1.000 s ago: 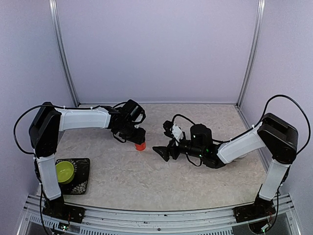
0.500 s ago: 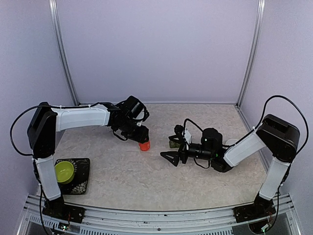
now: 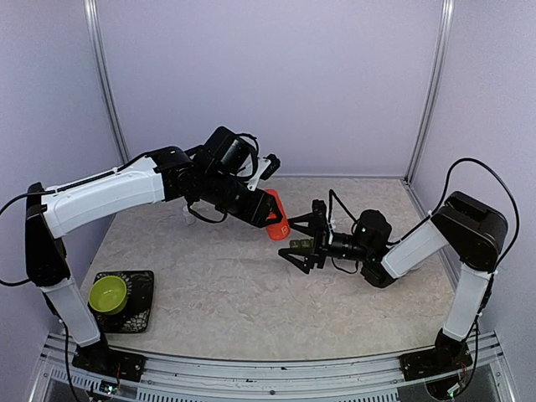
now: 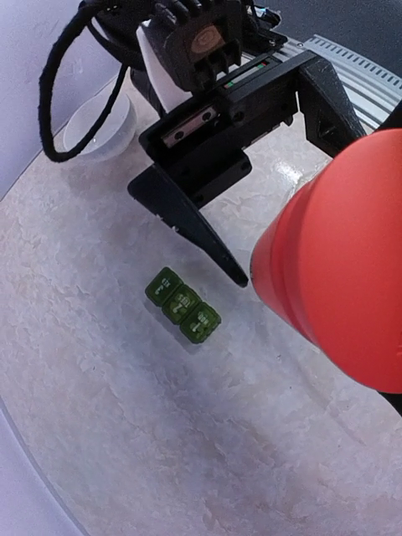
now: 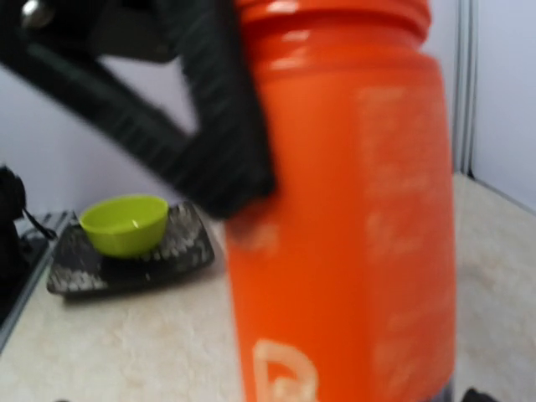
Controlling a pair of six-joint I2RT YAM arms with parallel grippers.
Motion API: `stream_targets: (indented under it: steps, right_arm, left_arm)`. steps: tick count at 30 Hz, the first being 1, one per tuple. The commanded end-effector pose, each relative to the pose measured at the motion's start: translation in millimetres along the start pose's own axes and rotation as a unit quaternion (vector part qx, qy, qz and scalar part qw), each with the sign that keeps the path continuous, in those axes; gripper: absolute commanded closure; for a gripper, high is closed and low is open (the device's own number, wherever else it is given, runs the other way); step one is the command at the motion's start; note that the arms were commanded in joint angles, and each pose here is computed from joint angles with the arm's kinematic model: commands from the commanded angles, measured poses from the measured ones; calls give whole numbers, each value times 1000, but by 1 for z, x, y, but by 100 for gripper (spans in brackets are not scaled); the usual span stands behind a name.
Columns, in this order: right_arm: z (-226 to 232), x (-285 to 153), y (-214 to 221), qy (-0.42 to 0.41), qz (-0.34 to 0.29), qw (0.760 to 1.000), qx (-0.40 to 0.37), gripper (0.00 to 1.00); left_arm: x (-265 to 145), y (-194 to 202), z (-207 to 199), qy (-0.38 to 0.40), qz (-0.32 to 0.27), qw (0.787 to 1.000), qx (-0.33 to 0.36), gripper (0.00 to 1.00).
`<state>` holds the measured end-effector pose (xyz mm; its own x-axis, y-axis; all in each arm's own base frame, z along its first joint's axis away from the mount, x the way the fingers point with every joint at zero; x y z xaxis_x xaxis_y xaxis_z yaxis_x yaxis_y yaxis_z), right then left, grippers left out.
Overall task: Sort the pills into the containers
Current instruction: Pass from the left arm to the right
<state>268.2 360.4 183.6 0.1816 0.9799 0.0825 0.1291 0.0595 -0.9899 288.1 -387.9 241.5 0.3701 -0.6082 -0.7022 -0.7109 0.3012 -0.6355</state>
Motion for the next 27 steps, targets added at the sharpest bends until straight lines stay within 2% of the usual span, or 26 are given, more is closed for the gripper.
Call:
stream_targets:
  steps: [1, 6, 9, 16, 27]
  right_arm:
    - [0, 5, -21, -27, -41, 999, -12, 0]
    - [-3, 9, -28, -30, -57, 998, -12, 0]
    - [0, 10, -33, -50, -73, 996, -11, 4]
    - [1, 14, -39, -78, -103, 992, 12, 27]
    - [5, 18, -35, -107, -94, 989, 29, 61]
  left_arm:
    - [-20, -7, -24, 36, -6, 999, 4, 57]
    - [-24, -6, -35, 58, -6, 998, 3, 57]
    - [-25, -6, -39, 65, -6, 998, 3, 57]
    - [-27, -8, -41, 69, -10, 998, 2, 57]
    - [-25, -9, -41, 68, -14, 998, 2, 56]
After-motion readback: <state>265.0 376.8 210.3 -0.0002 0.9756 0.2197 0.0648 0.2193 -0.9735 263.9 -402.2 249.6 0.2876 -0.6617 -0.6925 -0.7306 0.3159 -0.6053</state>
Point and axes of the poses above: each gripper's point midway between its finger pads, its own x axis out along the fingers, its own z axis along the line the jaws close on, y = z × x, the point moved 1 cm from there along -x, back along the fingers, and after that the axes turned 8 degrees about -x, right-handed, at the moved point
